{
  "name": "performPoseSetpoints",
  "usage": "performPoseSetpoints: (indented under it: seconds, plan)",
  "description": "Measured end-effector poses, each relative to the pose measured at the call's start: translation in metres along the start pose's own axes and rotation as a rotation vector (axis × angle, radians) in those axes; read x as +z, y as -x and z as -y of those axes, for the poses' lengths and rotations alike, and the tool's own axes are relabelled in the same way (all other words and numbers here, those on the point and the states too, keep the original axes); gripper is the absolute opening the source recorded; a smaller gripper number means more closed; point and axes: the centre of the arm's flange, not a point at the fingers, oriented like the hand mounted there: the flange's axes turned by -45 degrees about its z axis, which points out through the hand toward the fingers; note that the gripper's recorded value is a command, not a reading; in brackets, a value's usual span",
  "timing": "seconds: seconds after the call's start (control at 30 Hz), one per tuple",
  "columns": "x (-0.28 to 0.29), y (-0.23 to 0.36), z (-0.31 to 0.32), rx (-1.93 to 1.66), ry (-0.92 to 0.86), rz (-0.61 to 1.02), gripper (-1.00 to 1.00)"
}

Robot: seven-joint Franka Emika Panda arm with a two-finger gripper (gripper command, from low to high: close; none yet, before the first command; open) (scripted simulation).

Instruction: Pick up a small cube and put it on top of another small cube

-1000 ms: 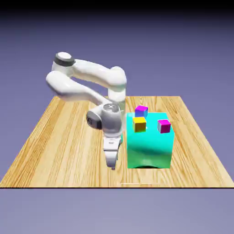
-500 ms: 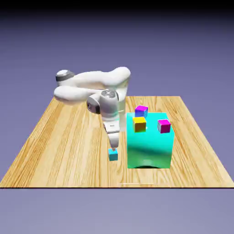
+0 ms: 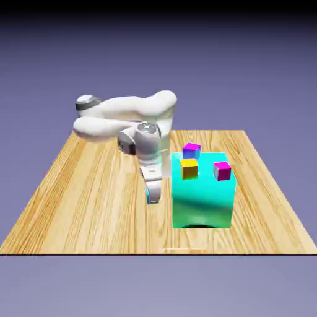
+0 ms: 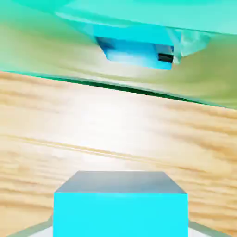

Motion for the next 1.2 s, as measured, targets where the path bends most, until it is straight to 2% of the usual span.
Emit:
performPoseSetpoints:
  seconds: [0.3, 0.57, 0.93, 1.13, 1.2]
  plan:
    - [-0.068, 0.034, -0.008, -0.301, -0.055, 0.019, -1.0]
    - [-0.142, 0.023, -0.027, -0.594, -0.067, 0.026, -1.0]
    - [-0.226, -0.062, -0.066, -1.057, -0.058, 0.027, -1.0]
    - [-0.249, -0.138, -0.087, -1.34, -0.052, 0.012, -1.0]
    - [-0.25, -0.144, -0.088, -1.362, -0.052, 0.01, -1.0]
